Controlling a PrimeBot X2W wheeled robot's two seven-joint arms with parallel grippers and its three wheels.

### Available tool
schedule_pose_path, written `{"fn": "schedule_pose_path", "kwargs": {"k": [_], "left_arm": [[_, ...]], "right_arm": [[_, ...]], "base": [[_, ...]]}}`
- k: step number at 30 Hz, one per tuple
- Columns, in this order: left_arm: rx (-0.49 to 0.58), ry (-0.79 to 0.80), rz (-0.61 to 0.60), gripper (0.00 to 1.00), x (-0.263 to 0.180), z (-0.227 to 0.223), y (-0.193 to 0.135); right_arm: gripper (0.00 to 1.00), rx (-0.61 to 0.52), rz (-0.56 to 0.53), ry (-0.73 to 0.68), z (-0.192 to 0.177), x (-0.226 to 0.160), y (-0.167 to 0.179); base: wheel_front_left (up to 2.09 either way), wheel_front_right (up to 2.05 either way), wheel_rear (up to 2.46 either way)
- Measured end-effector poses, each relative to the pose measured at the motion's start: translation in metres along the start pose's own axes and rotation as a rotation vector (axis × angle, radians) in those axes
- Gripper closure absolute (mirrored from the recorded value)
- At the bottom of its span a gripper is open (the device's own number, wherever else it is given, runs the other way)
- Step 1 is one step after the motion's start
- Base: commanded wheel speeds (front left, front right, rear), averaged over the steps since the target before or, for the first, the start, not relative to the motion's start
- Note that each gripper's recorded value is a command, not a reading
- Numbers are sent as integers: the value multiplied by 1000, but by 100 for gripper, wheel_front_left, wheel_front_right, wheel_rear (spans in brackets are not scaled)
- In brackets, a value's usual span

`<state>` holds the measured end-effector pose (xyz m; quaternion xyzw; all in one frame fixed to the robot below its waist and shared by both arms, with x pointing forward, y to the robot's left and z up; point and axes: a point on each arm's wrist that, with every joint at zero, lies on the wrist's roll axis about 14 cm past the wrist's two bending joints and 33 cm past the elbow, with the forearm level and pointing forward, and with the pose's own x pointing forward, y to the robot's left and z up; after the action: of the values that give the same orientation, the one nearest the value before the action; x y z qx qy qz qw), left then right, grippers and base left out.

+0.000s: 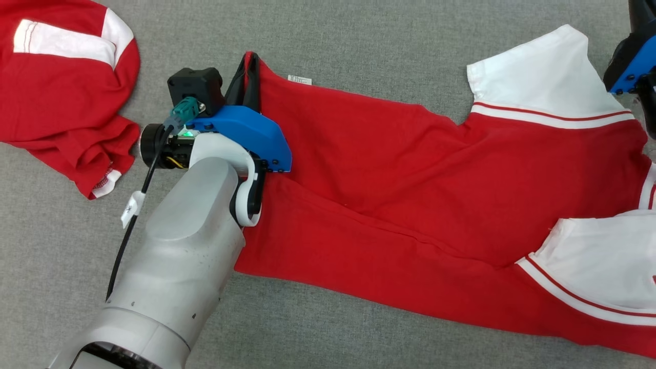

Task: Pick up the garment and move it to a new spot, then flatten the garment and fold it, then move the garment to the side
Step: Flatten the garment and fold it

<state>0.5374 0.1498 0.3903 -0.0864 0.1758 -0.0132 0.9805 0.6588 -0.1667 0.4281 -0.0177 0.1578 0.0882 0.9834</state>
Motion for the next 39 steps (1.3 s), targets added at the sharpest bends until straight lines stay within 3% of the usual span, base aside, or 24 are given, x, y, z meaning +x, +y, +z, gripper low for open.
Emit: {"fn": "schedule_pose_path", "kwargs": {"k": [2, 3, 6, 23, 24, 25, 26, 39], "left_arm": [[-1, -4, -1, 100, -3, 2, 0], [-5, -4, -1, 100, -4, 2, 0], [-8, 9, 4, 100, -11, -4, 2], [-10, 30, 17, 100, -12, -17, 12], [-12, 32, 18, 100, -12, -17, 12], [-11, 33, 19, 100, -11, -18, 11], [-12, 31, 16, 100, -10, -18, 10], [-29, -65, 48, 100, -1, 11, 12]], "right_arm": [[48, 13, -1, -24, 7, -3, 1], [0, 23, 3, -28, 9, -4, 4], [0, 41, 41, 28, 0, -8, 23], [0, -38, 81, 330, -71, 5, 34], [23, -42, 83, 338, -72, 5, 35], [74, -43, 86, 341, -73, 6, 36], [100, -42, 96, 318, -69, 8, 39], [100, -23, 10, -22, -3, 8, 0]], "base": [[0, 0, 0], [0, 0, 0], [0, 0, 0], [0, 0, 0], [0, 0, 0], [0, 0, 0], [0, 0, 0], [0, 0, 0]]}}
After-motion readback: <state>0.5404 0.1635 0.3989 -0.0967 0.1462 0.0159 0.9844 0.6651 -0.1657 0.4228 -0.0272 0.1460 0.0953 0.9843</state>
